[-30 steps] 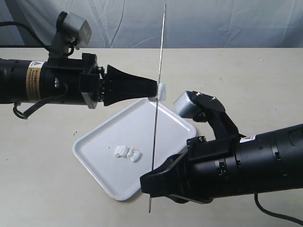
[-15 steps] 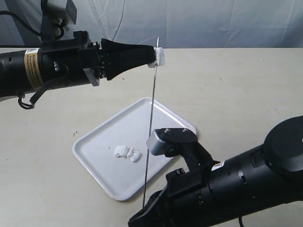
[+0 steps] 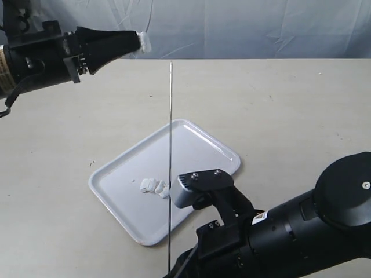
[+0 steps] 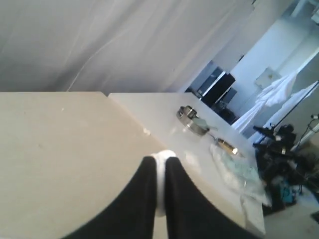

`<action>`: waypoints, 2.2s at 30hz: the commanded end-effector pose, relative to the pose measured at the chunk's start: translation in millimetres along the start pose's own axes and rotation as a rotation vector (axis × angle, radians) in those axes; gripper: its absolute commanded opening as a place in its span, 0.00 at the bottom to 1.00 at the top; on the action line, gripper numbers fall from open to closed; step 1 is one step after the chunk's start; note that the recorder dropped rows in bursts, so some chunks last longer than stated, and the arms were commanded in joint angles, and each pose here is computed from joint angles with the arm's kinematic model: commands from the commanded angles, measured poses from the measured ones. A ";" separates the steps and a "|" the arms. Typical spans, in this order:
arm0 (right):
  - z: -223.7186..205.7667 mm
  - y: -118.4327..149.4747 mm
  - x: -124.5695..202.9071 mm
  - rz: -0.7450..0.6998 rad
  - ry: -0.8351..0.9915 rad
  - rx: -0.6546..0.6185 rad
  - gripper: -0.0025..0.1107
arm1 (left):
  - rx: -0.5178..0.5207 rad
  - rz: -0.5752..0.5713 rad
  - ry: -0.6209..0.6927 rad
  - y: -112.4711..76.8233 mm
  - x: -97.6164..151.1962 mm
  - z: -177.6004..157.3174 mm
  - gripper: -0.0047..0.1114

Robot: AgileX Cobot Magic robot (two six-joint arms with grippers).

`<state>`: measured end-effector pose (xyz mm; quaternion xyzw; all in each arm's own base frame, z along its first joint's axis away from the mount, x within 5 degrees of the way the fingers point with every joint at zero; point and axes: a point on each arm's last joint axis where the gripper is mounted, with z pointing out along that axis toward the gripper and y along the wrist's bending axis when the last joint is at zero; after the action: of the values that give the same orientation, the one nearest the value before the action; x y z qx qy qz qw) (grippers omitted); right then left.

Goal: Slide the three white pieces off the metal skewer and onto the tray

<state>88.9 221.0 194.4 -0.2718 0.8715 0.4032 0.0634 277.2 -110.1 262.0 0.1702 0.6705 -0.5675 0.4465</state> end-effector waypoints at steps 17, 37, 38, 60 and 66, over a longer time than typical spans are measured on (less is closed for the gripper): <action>-7.3 -5.9 -11.0 -0.003 -0.148 0.092 0.02 | -0.425 -0.029 0.694 53.2 112.6 29.5 0.04; -17.4 -19.6 -24.7 0.030 -0.265 0.180 0.02 | -0.499 -0.058 0.730 69.2 125.4 27.0 0.37; -18.1 -20.9 -25.1 0.018 -0.263 0.187 0.02 | -0.499 -0.058 0.730 69.2 125.4 27.0 0.39; 7.1 -70.7 -116.7 0.017 0.191 0.462 0.02 | -0.566 0.456 -0.004 -109.1 -32.6 -87.4 0.46; 23.9 -85.5 -121.9 0.051 0.514 0.522 0.02 | -0.615 0.602 -0.155 -157.9 -8.7 -122.1 0.46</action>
<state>232.6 250.7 166.6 -0.3075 0.9413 0.1239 -0.0633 130.7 -44.3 363.4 0.1764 0.7015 -0.2067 0.6589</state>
